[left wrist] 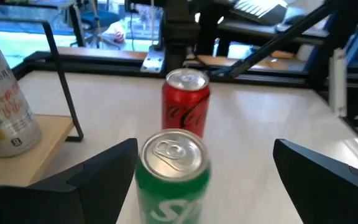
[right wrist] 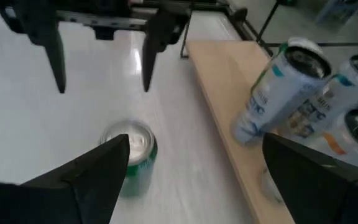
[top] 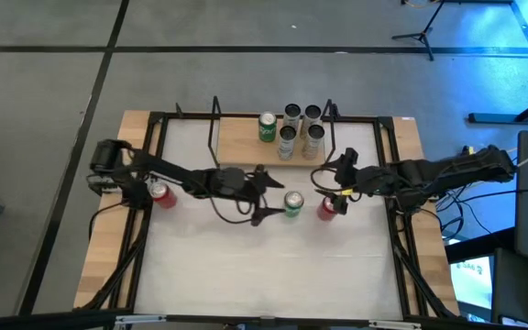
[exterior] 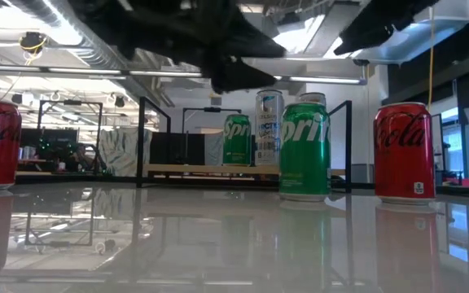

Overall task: Place canned beverage on shelf
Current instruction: Put the green soda can on the shelf

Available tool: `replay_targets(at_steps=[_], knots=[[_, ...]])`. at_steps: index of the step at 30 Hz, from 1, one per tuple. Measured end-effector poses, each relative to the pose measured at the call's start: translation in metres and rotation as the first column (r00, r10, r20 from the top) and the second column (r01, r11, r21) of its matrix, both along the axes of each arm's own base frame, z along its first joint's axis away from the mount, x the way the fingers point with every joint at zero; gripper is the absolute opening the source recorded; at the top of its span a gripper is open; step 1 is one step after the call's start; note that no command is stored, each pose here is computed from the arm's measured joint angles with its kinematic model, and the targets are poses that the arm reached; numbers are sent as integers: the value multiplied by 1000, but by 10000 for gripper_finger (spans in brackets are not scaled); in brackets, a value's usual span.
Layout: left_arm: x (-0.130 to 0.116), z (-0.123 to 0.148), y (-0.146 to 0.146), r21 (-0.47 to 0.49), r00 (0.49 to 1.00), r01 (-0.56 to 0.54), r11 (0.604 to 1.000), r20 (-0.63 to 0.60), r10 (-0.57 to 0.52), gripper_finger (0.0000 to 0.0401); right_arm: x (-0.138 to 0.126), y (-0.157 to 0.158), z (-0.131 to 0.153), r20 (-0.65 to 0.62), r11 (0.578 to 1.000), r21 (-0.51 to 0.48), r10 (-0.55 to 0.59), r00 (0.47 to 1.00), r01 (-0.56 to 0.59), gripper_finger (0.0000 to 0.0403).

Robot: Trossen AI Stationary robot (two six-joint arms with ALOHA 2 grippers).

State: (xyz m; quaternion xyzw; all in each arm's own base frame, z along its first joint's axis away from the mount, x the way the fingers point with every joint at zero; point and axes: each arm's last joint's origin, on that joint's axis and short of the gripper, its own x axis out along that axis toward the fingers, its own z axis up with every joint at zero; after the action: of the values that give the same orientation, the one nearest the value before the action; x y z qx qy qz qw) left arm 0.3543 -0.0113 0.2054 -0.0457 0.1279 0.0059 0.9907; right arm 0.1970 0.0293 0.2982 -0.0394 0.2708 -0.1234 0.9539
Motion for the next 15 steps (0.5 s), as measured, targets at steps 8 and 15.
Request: replay_targets(at_steps=[8,15], knots=[[36,-9,12,30,999,-19,999,-41,20,367,7,2,-22,68,999,-26,31,997,-30,363],[44,-21,22,1,998,40,999,-58,-40,367,9,3,-40,81,998,-23,56,995,-54,363]])
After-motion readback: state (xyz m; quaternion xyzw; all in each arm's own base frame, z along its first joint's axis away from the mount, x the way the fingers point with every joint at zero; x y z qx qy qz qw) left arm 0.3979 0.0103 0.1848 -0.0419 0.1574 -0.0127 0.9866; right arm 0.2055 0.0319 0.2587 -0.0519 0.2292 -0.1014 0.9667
